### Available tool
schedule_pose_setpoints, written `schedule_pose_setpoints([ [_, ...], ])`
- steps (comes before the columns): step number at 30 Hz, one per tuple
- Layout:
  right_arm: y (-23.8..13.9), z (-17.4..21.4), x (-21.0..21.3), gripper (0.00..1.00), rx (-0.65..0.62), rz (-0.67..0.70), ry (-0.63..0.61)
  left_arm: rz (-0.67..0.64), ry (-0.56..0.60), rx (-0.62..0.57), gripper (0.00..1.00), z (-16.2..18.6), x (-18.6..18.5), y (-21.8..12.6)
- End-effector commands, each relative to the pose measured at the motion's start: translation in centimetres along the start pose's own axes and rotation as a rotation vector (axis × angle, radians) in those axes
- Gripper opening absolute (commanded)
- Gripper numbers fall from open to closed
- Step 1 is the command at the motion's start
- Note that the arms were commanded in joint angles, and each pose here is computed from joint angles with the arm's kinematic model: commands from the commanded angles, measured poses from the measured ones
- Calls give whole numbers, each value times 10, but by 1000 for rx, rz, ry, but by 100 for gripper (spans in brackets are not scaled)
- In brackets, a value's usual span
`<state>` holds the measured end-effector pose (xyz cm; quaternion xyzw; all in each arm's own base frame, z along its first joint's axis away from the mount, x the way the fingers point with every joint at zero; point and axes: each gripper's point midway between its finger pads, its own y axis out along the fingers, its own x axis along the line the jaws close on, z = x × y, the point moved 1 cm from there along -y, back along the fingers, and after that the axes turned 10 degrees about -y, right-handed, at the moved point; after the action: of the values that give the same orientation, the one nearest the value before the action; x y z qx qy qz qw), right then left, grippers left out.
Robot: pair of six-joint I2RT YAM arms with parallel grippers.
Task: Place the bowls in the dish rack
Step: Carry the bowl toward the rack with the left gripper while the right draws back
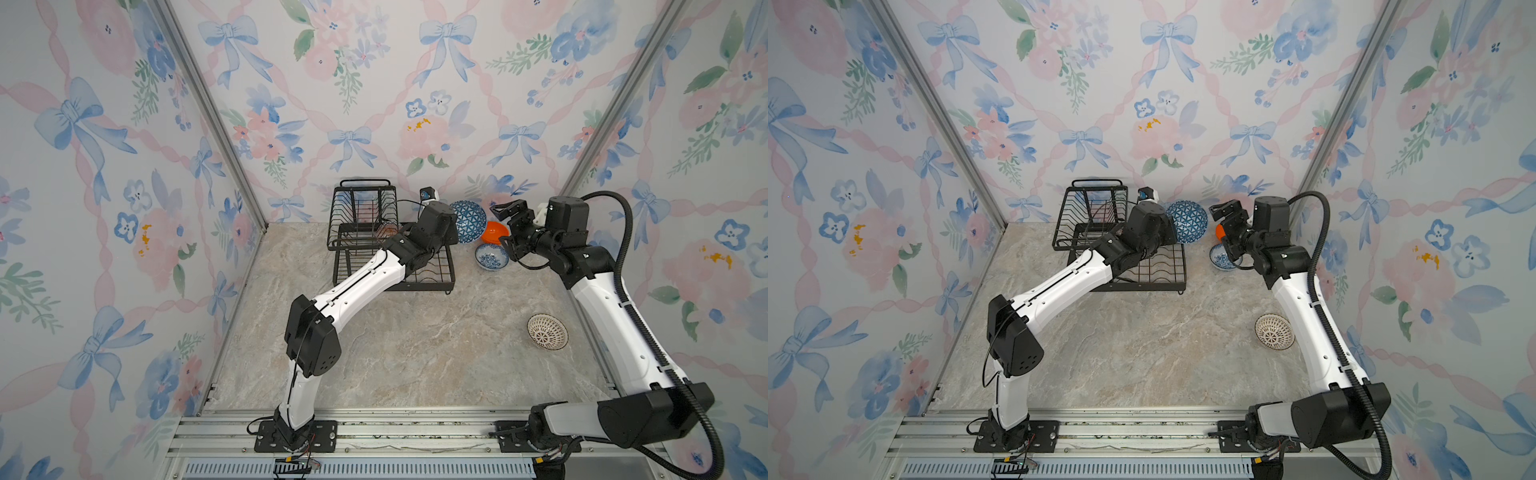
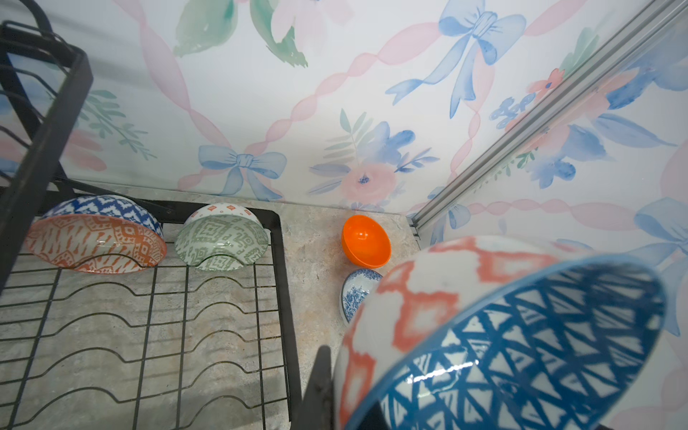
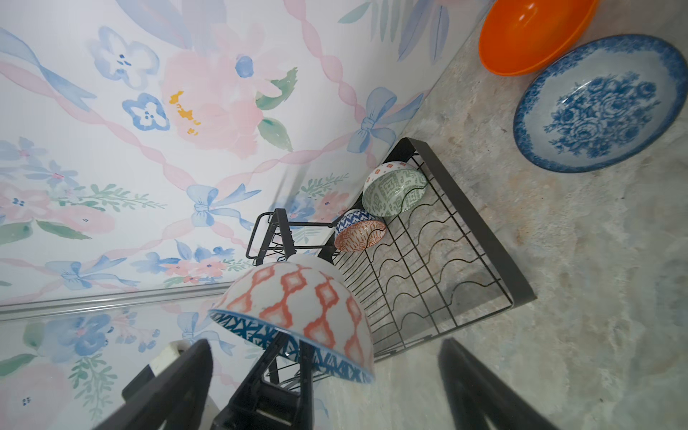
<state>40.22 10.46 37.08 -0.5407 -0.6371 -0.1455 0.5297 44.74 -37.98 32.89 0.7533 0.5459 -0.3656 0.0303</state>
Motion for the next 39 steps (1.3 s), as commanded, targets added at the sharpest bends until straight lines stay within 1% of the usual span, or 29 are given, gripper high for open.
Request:
schedule_pose_setpoints([
  [1,-15,-9,40,97,-49,-115,76,16,32,-115,0,-15,-6,5],
  [5,-17,-7,51,97,-60,-144,114,17,68,-184,0,-23,-6,6],
  [8,-10,-4,58,97,-52,-174,158,34,101,-247,0,-28,-7,4],
  [12,3,0,67,97,-36,-199,190,66,108,-318,0,-31,-9,-4],
  [16,21,2,69,97,-38,-228,276,65,123,-336,0,-25,-9,-7],
  [19,37,8,69,97,-14,-238,343,72,115,-357,0,-23,-8,-11],
  [21,44,13,68,97,-6,-225,363,67,115,-366,0,-22,-7,-13],
  [22,47,15,67,100,-5,-221,370,65,122,-370,0,-23,-8,-14],
  [24,51,19,66,99,-8,-209,380,62,130,-377,0,-23,-9,-15],
  [28,59,24,59,86,-11,-183,410,54,130,-391,0,-23,-8,-19],
  [31,62,24,52,67,-24,-171,437,48,133,-403,0,-25,-8,-22],
  [34,62,21,49,52,-47,-158,431,45,140,-404,0,-26,-8,-24],
  [36,63,21,47,46,-48,-150,426,39,142,-406,0,-25,-7,-25],
  [39,66,22,44,41,-46,-146,434,40,141,-412,0,-28,-8,-28],
])
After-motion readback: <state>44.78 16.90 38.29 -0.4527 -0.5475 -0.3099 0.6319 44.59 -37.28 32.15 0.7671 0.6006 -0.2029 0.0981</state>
